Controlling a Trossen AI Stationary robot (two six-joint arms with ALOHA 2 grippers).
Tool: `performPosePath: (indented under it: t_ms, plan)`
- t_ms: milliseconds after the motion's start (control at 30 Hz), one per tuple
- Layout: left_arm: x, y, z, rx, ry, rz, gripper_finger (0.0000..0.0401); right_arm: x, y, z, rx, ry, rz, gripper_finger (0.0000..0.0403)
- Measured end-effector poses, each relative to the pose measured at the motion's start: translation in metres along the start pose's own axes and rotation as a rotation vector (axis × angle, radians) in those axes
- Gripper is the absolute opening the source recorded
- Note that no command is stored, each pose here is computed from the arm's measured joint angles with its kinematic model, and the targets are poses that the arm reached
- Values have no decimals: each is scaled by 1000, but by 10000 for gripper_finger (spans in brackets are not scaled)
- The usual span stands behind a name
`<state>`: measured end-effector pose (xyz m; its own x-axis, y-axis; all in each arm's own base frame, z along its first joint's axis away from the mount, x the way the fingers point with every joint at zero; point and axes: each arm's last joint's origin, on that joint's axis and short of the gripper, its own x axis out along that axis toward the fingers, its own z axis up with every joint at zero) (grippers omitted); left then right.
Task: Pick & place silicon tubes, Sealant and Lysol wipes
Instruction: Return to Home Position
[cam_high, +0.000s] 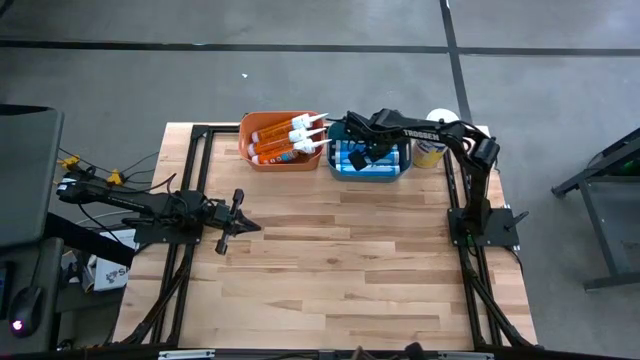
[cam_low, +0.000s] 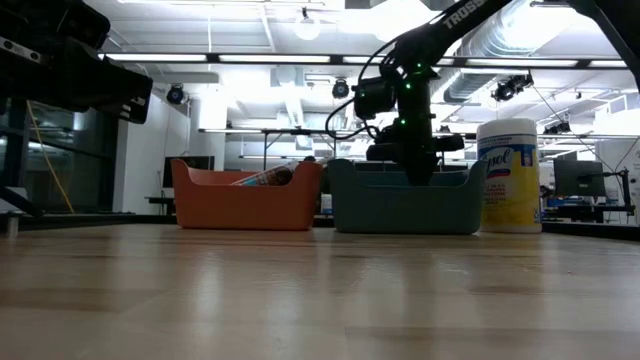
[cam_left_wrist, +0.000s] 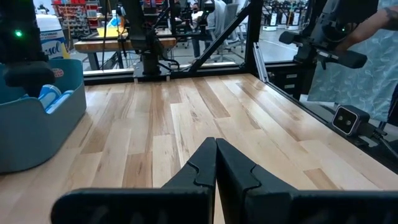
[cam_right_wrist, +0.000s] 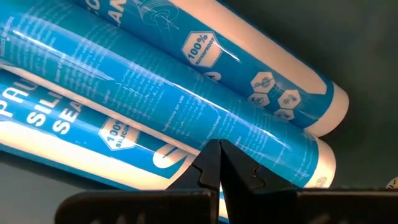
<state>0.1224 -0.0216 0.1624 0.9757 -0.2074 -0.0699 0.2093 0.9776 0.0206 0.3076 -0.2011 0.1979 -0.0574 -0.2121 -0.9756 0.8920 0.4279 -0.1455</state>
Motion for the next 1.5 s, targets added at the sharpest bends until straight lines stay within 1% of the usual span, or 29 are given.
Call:
performPosePath:
  t_ms: [133, 200, 367, 433, 633, 700, 767, 833, 900, 967, 1033, 1100, 1200, 1267, 1333, 1400, 1500]
  plan:
    - [0, 0, 0, 0, 0, 0, 0, -6, -1, -3, -12, -13, -29, 0]
    - [0, 0, 0, 0, 1, 0, 0, -14, -3, -5, -10, -37, -37, 0]
    - [0, 0, 0, 0, 0, 0, 0, -43, -9, -12, -4, -107, 1, 0]
    - [0, 0, 0, 0, 0, 0, 0, -58, -10, -18, -29, -141, 30, 0]
    - [0, 0, 0, 0, 1, 1, 0, -115, -5, -51, -182, -285, 137, 0]
    - [0, 0, 0, 0, 0, 2, 0, -133, -3, -68, -235, -361, 168, 0]
    - [0, 0, 0, 0, -1, 2, 0, -143, -4, -91, -267, -441, 223, 0]
    - [0, 0, 0, 0, -1, 7, 0, -141, -9, -115, -275, -509, 293, 0]
    - [0, 0, 0, 0, -1, 9, 0, -132, -17, -139, -292, -585, 388, 0]
    - [0, 0, 0, 0, -1, 9, 0, -123, -26, -160, -307, -676, 523, 0]
    - [0, 0, 0, -2, -1, 10, 0, -118, -36, -177, -291, -792, 666, 0]
    - [0, 0, 0, -2, -1, 10, 0, -107, -46, -194, -290, -877, 756, 0]
    - [0, 1, 0, -2, -1, 34, 0, -84, -62, -216, -288, -946, 822, 0]
    - [0, 2, 1, -2, -4, 75, 0, -71, -72, -227, -274, -985, 852, 0]
    - [0, 3, 2, -2, -18, 108, 0, -59, -80, -235, -278, -1017, 851, 0]
    - [0, 4, 3, 7, -32, 120, 0, -51, -88, -242, -292, -1057, 851, 0]
    - [0, 4, 6, 21, -57, 121, 0, -47, -97, -249, -323, -1134, 876, 0]
